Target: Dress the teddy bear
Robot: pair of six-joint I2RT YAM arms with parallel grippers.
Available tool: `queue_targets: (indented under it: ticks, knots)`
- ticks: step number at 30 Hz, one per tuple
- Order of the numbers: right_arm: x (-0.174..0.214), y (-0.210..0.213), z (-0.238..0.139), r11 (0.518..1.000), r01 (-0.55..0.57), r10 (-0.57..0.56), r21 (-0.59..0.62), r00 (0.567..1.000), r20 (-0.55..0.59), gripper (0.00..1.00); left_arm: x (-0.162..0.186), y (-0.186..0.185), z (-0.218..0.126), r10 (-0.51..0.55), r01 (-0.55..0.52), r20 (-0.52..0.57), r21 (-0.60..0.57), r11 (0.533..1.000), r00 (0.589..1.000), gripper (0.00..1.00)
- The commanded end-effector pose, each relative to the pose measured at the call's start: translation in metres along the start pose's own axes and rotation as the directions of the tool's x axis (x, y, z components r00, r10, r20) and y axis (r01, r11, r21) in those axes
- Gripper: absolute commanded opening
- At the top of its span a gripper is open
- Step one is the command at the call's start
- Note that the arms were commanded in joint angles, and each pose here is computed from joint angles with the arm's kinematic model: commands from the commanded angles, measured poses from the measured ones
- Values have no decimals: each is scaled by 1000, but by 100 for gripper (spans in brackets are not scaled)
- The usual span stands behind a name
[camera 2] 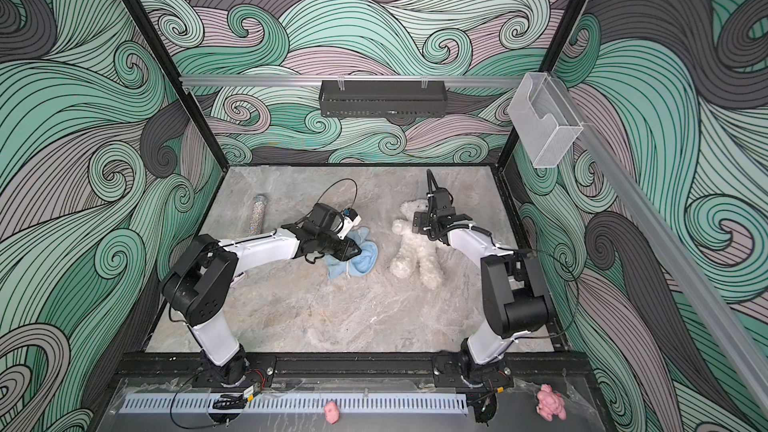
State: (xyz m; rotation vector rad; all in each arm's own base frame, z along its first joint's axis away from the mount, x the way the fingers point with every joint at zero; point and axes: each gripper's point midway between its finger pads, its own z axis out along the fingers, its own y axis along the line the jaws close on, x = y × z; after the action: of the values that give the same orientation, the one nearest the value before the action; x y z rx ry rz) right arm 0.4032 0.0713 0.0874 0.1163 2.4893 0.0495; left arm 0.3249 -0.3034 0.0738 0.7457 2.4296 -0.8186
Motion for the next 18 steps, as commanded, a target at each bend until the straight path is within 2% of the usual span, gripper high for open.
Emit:
queue_targets:
  ticks: [1,4,6,9,11,18]
  knots:
    - [-7,8,-21,998,32,-29,-47,998,55,99,-24,-17,-14,-9,2,100,74,997,995,43]
    - [-10,26,-44,990,125,-117,-63,986,116,99,-29,18,-36,-68,80,188,-61,995,980,53]
    - [-10,45,-60,975,208,-194,-75,967,163,99,-27,43,-44,-115,141,207,-120,983,972,56]
    - [-2,81,-80,941,318,-286,-118,931,225,99,-25,65,-39,-197,215,133,-144,966,971,54]
    - [4,97,-88,925,353,-313,-143,918,243,99,-21,74,-30,-234,243,76,-166,956,969,52]
    - [7,103,-90,925,355,-317,-133,918,239,99,-26,68,-2,-292,292,10,-58,955,956,51]
